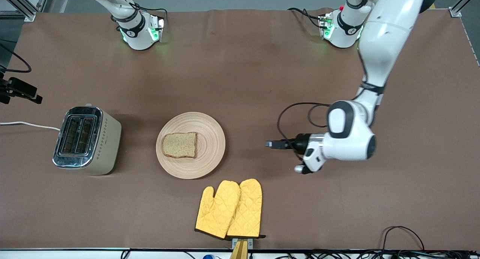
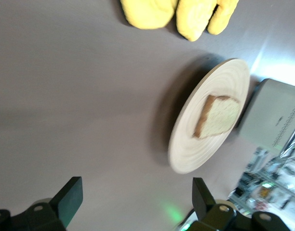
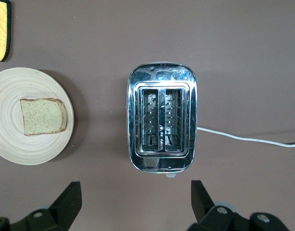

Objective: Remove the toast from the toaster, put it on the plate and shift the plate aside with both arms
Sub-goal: 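Reach the left gripper to the wooden plate rim and grasp it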

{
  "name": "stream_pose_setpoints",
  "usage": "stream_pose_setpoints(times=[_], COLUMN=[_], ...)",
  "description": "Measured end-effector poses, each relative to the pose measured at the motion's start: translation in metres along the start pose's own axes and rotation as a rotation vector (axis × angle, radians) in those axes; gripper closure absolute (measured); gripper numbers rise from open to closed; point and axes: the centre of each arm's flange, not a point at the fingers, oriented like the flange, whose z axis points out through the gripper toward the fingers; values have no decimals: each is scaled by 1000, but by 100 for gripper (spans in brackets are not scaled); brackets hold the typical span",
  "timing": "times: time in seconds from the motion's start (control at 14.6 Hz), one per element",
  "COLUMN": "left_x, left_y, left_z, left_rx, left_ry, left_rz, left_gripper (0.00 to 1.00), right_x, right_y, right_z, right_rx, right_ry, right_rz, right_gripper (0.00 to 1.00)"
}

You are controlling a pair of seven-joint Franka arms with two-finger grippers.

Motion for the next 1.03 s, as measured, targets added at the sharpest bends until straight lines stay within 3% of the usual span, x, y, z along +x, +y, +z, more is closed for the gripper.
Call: stream_pose_setpoints(times=[0.21, 0.41, 0.82, 1.03], left_x=[-11, -22, -34, -38], left_y=[8, 14, 26, 29], left_z=[86, 146, 193, 198], left_rx=[-65, -93, -79, -78], left_ry=[65, 83, 112, 110], left_rz=[-34, -23, 19, 37], left_gripper=[0, 0, 3, 18], right_x=[0, 0, 1, 1], right_y=[-6, -8, -13, -21], right_z=[-4, -4, -4, -4], right_rx=[-6, -6, -6, -5], right_ry=[8, 8, 8, 7], right_rz=[-11, -14, -24, -39], right_gripper=[0, 0, 0, 0])
